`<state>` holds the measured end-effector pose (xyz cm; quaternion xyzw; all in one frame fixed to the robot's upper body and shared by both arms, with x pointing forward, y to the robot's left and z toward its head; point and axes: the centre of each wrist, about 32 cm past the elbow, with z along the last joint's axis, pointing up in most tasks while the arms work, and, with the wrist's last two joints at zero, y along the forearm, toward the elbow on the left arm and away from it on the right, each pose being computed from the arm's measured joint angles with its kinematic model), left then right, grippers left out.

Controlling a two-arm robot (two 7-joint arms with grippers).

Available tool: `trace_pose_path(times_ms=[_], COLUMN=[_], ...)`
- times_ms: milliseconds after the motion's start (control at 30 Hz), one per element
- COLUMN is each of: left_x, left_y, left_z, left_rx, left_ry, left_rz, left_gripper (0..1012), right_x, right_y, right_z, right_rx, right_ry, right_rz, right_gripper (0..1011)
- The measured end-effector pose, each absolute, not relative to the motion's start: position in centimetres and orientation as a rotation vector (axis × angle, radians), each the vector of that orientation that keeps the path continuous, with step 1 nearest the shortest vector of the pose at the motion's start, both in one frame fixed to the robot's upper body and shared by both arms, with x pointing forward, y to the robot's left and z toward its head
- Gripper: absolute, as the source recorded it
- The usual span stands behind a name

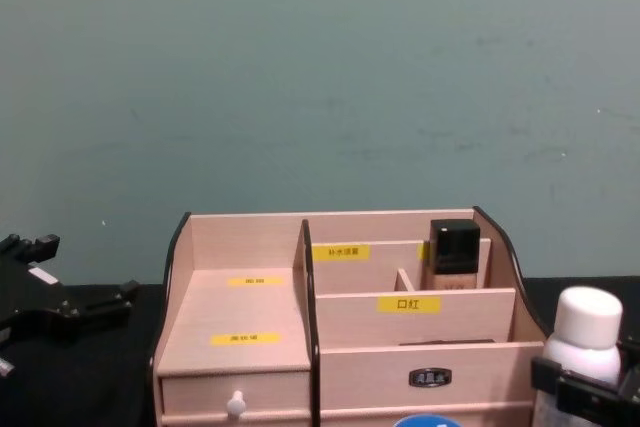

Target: Pick up the facial cleanser and watermelon frost from the table and place them into the tiered storage box.

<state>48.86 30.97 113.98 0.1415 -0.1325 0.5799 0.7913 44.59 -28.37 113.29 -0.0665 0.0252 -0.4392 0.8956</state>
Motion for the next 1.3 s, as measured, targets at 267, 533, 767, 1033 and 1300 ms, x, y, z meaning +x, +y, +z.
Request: trace_pose_path(times_ms=[267, 533, 767, 1033, 1300], left_x=[48.9, 48.9, 48.9, 48.9, 48.9], left_y=[31.0, 31.0, 31.0, 31.0, 31.0], left_z=[114.0, 114.0, 114.0, 114.0, 114.0], left_rx=[0.305, 0.304, 0.305, 0.304, 0.305], left_ry=[-0.285, -0.285, -0.285, -0.285, -0.285], left_rz=[1.248, 1.248, 1.248, 1.248, 1.248], left_gripper=[1010, 1010, 1010, 1010, 1009], right_x=[44.6, 44.6, 44.5, 44.4, 46.1], right_y=[-28.4, -28.4, -28.2, -27.5, -25.8], right_z=[113.3, 113.4, 114.3, 116.6, 119.5], right_rx=[-0.139, -0.121, -0.073, -0.018, 0.021], right_ry=[0.052, 0.06, 0.049, 0.003, -0.07], right_rz=[-0.911, -0.899, -0.867, -0.807, -0.736], right_gripper=[596, 595, 596, 596, 596])
